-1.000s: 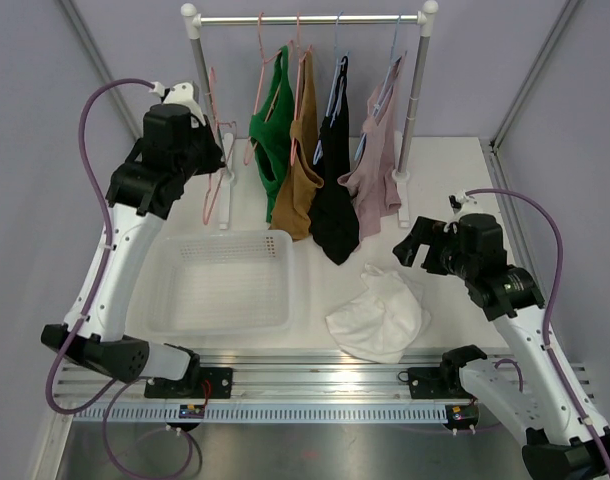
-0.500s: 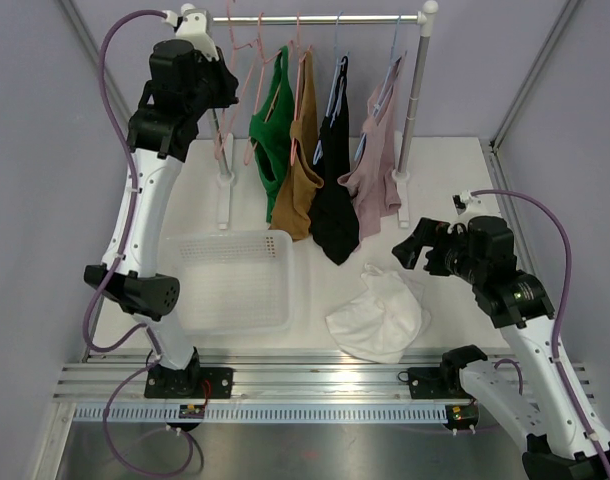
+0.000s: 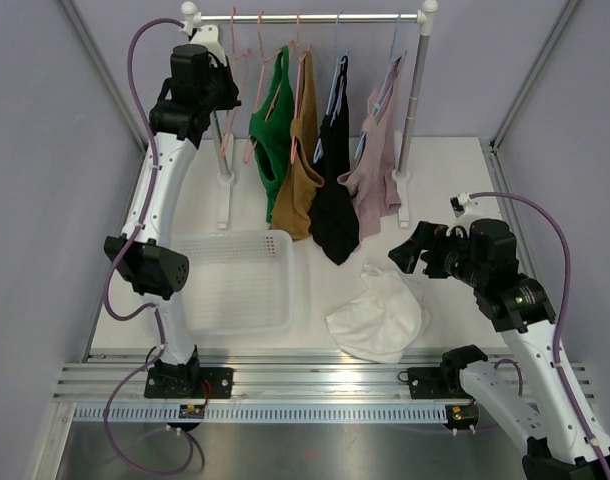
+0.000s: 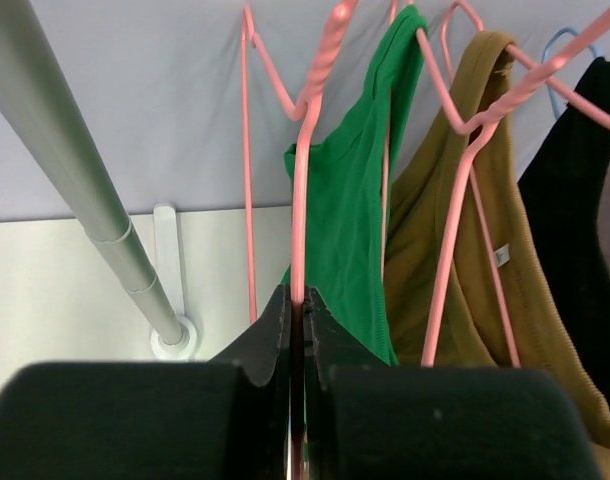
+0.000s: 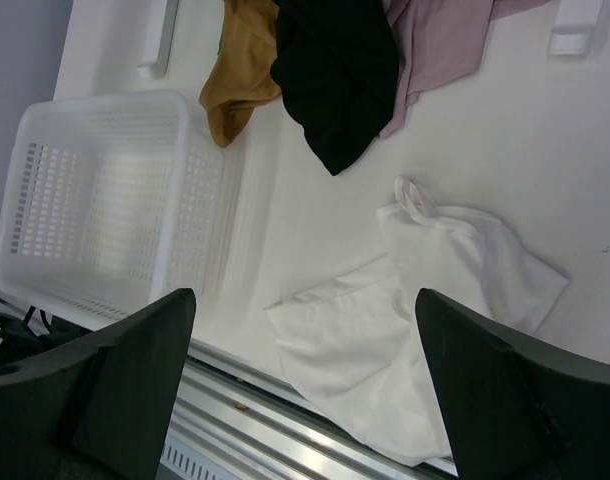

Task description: Remove the tank top from the hanger

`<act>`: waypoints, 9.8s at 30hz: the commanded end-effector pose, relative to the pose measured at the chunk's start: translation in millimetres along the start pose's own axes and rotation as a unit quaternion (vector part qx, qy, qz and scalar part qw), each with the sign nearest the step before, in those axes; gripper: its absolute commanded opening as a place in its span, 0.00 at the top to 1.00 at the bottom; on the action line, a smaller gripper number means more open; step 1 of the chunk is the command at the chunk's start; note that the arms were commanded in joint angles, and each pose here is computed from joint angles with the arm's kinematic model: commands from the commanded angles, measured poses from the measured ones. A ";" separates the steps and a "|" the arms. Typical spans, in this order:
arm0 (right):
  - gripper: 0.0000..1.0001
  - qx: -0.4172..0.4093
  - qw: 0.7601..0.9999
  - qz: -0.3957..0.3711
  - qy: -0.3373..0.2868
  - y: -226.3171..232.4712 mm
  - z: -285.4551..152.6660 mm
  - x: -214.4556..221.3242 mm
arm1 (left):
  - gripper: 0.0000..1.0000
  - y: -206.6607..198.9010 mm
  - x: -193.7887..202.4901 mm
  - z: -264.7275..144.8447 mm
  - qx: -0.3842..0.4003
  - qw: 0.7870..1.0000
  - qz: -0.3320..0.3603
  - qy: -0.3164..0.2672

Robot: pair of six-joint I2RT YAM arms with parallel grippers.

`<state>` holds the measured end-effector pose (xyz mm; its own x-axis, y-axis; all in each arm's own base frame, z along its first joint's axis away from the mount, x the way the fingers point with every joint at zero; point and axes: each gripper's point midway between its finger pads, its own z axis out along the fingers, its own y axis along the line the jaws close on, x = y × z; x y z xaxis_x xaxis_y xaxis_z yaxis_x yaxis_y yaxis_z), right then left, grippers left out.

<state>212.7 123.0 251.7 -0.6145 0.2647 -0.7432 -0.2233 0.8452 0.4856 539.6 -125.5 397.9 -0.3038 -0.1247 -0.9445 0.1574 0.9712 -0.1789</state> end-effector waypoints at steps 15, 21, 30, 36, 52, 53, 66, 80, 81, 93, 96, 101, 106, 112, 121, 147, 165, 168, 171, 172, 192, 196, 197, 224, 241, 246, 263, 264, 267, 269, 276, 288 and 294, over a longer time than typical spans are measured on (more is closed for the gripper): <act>0.01 0.167 0.970 -0.014 0.179 -40.4 76.2 84.3 | 0.01 9.8 -61.3 -148.7 -0.044 0.994 -0.042 -0.086; 0.00 0.275 0.938 -0.030 0.209 -65.5 75.3 129.1 | 0.01 21.2 -4.4 -236.9 -0.063 0.989 -0.108 -0.075; 0.01 0.297 0.908 -0.029 0.294 -74.0 72.2 200.7 | 0.01 40.1 77.6 -297.5 -0.077 0.992 -0.088 -0.049; 0.07 0.300 0.891 -0.059 0.337 -66.3 83.8 223.3 | 0.01 52.7 113.6 -302.4 -0.091 0.994 -0.055 -0.037; 1.00 0.209 0.948 -0.081 0.224 11.3 81.3 131.4 | 0.01 89.9 159.2 -295.4 -0.155 0.984 -0.048 -0.076; 1.00 0.203 0.952 -0.086 0.210 18.5 75.9 117.3 | 0.01 91.4 158.2 -298.3 -0.159 0.983 -0.050 -0.082; 1.00 -0.060 0.971 -0.155 0.170 188.0 66.6 20.4 | 0.01 120.0 147.3 -329.7 -0.233 0.957 -0.088 -0.151; 0.94 -0.094 0.945 -0.220 0.222 277.9 161.7 103.1 | 0.01 129.1 148.1 -331.7 -0.256 0.949 -0.095 -0.156; 0.67 -0.088 0.945 -0.222 0.225 276.9 164.3 106.3 | 0.01 129.0 147.0 -331.7 -0.256 0.949 -0.096 -0.158; 0.01 -0.062 0.967 -0.224 0.108 256.0 109.7 37.3 | 0.01 54.0 125.8 -288.9 -0.049 0.991 -0.084 -0.097; 0.01 -0.058 0.976 -0.204 0.055 232.1 76.3 13.7 | 0.01 40.4 109.5 -283.9 -0.021 0.992 -0.090 -0.080; 0.01 -0.033 0.984 -0.173 -0.009 185.8 28.8 -12.8 | 0.01 5.7 62.4 -284.0 0.060 0.989 -0.091 -0.102; 0.01 -0.011 0.988 -0.154 -0.018 149.7 3.3 -11.5 | 0.01 -26.9 24.3 -251.3 0.098 0.990 -0.059 -0.087; 0.00 0.001 0.990 -0.140 -0.024 122.8 -15.9 -8.6 | 0.01 -48.3 -27.3 -202.3 0.089 0.992 -0.010 -0.088; 0.02 0.001 0.991 -0.133 -0.031 101.2 -30.7 -3.8 | 0.06 -82.9 -58.5 -130.3 0.132 0.985 0.035 -0.109; 0.04 -0.006 0.987 -0.158 0.006 100.7 -14.0 22.4 | 0.70 -63.6 -16.4 6.4 0.071 0.994 0.070 -0.052; 0.05 -0.013 0.987 -0.160 0.007 108.5 -15.0 17.8 | 1.00 -77.4 -77.3 -73.7 0.070 0.990 0.014 -0.120; 0.05 -0.017 0.987 -0.157 0.001 109.9 -18.5 13.8 | 1.00 -78.0 -77.6 -93.2 0.075 0.990 0.000 -0.117; 0.06 -0.017 0.988 -0.151 -0.001 109.3 -21.5 11.6 | 1.00 -75.1 -71.9 -109.2 0.072 0.992 -0.013 -0.103; 0.06 -0.017 0.988 -0.152 0.001 109.7 -21.5 11.9 | 1.00 -74.6 -72.2 -114.5 0.072 0.992 -0.015 -0.102; 0.06 -0.108 0.982 -0.157 -0.009 150.2 -30.5 0.8 | 1.00 -91.0 4.7 -304.3 0.208 0.967 -0.097 -0.108; 0.06 -0.139 0.977 -0.161 -0.034 166.0 -34.2 -11.4 | 1.00 -101.0 34.4 -332.8 0.268 0.955 -0.089 -0.091; 0.06 -0.147 0.975 -0.156 -0.052 172.5 -34.0 -19.2 | 1.00 -108.4 50.6 -335.4 0.296 0.949 -0.084 -0.071; 0.57 0.032 0.970 -0.156 -0.186 128.3 27.5 -93.7 | 1.00 -197.9 112.5 -376.9 0.585 0.808 -0.051 0.045; 1.00 0.111 0.947 -0.147 -0.264 86.7 -27.7 -153.6 | 1.00 -227.9 48.5 -397.6 0.635 0.771 -0.039 0.017; 1.00 0.186 0.922 -0.146 -0.305 63.8 -70.1 -190.1 | 1.00 -258.6 36.2 -395.4 0.657 0.751 -0.048 0.031; 1.00 0.333 0.903 -0.141 -0.233 3.7 -77.0 -215.0 | 1.00 -266.4 86.1 -382.1 0.636 0.766 -0.083 0.041; 1.00 0.335 0.905 -0.140 -0.221 -2.7 -69.5 -210.8 | 1.00 -264.0 89.5 -385.3 0.640 0.763 -0.082 0.039; 1.00 0.330 0.915 -0.125 -0.197 -17.2 -50.4 -199.4 | 1.00 -255.0 99.0 -385.8 0.628 0.772 -0.088 0.038; 1.00 0.318 0.921 -0.113 -0.194 -19.4 -43.7 -188.7 | 1.00 -251.3 104.2 -381.5 0.617 0.781 -0.094 0.035; 1.00 0.300 0.938 -0.086 -0.153 -35.5 -29.1 -161.6 | 1.00 -249.8 86.9 -388.4 0.633 0.763 -0.125 -0.028; 1.00 0.041 0.981 -0.078 -0.172 36.5 -61.1 -114.9 | 1.00 -258.0 6.2 -374.3 0.597 0.713 -0.175 -0.324; 1.00 0.012 0.984 -0.095 -0.151 44.4 -79.7 -98.3 | 1.00 -287.5 -20.5 -339.7 0.558 0.716 -0.170 -0.385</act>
<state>213.3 87.7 374.2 -0.3113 0.2442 -0.9184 -0.2074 0.9257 0.3164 171.7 -357.9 502.4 -0.1602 -0.6442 -0.7479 0.9683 0.0446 -0.2458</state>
